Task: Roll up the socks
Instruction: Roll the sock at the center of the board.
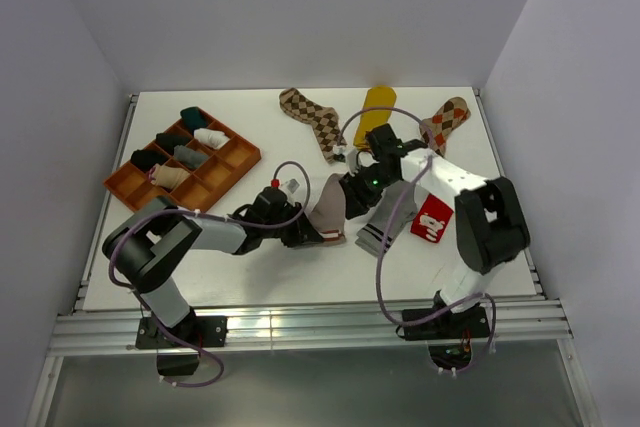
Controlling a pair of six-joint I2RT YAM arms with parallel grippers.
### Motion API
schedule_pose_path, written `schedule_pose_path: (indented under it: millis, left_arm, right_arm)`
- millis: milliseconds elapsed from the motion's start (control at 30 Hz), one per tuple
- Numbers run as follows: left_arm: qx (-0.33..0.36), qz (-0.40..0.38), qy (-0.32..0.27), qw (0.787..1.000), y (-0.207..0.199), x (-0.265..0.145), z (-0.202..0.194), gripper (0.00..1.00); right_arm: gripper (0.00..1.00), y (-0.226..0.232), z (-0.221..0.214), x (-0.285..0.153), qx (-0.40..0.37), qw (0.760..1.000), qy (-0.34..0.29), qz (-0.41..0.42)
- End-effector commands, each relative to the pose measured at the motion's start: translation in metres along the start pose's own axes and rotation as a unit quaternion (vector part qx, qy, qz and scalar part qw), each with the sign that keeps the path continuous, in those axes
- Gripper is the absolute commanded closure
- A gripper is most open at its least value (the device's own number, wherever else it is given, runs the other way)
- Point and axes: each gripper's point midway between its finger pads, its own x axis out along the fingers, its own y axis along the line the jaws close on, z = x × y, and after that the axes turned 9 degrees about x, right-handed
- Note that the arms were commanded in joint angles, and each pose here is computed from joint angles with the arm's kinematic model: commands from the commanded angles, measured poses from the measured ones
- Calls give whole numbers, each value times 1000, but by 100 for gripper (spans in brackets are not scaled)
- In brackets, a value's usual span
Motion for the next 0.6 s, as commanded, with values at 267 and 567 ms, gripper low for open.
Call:
schedule_pose_path:
  millis: [267, 567]
  left_arm:
    - [-134, 75, 134, 979, 31, -20, -37, 100]
    - [-148, 95, 159, 971, 29, -22, -37, 100]
  right_arm:
    - [52, 19, 16, -33, -281, 934, -155, -160]
    - [45, 63, -10, 14, -429, 877, -135, -171]
